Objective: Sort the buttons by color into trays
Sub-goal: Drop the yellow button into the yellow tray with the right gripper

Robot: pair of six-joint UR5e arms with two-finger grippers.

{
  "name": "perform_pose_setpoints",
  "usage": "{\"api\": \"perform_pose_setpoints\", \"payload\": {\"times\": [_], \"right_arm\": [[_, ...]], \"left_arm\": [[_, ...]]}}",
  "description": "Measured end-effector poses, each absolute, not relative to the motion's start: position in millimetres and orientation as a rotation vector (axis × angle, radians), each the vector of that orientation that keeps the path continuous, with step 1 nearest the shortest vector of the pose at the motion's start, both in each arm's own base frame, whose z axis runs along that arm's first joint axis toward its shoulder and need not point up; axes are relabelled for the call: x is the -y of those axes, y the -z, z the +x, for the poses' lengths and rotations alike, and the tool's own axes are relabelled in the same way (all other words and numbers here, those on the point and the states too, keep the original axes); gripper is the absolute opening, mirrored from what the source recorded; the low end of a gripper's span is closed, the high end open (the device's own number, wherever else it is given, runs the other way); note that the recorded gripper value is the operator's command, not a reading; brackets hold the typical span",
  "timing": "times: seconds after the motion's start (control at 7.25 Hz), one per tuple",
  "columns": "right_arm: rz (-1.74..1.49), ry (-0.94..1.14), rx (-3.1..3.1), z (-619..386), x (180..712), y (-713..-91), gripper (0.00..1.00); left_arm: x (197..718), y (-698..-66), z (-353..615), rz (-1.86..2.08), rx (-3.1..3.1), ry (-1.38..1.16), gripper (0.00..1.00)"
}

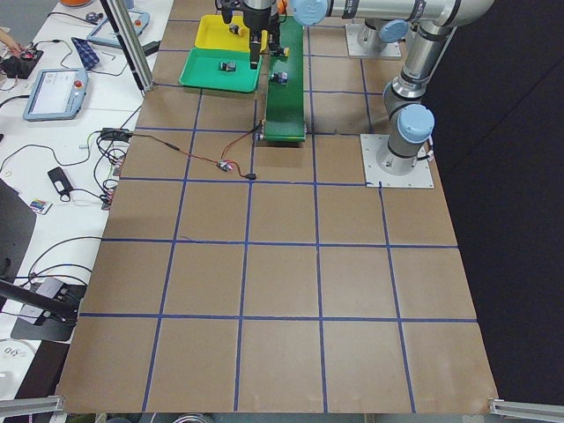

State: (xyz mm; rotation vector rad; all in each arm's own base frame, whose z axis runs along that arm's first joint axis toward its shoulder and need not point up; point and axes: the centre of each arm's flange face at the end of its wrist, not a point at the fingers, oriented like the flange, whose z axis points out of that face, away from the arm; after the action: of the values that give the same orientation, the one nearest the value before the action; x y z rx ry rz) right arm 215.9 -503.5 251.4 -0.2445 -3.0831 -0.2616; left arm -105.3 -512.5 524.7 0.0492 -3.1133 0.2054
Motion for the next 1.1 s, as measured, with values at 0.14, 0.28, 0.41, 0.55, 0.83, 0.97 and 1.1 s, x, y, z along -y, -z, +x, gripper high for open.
{"api": "perform_pose_setpoints", "payload": {"times": [0.14,0.28,0.41,0.55,0.83,0.97,1.1], "right_arm": [[-0.257,0.211,3.091,213.4,512.3,-270.7,0.0],[-0.272,0.126,3.097,207.2,527.4,-300.2,0.0],[-0.28,0.042,3.082,191.6,546.8,-323.2,0.0],[-0.268,-0.041,3.053,161.4,573.4,-329.6,0.0],[-0.227,-0.173,3.001,93.3,628.2,-294.5,1.0],[-0.223,-0.193,2.987,79.1,637.2,-285.6,1.0],[-0.222,-0.2,2.981,74.8,635.3,-293.7,1.0]], "left_arm": [[513.0,-534.3,-105.0,0.051,3.112,-0.237,1.0],[517.5,-539.2,-104.4,0.053,3.112,-0.252,1.0],[524.1,-534.6,-102.0,0.055,3.114,-0.24,1.0],[529.7,-525.1,-99.3,0.062,3.117,-0.211,1.0],[532.5,-513.9,-98.7,0.078,3.12,-0.153,1.0],[529.0,-510.0,-100.0,0.075,3.12,-0.096,1.0],[522.3,-509.9,-101.7,0.067,3.125,-0.043,1.0]]}}
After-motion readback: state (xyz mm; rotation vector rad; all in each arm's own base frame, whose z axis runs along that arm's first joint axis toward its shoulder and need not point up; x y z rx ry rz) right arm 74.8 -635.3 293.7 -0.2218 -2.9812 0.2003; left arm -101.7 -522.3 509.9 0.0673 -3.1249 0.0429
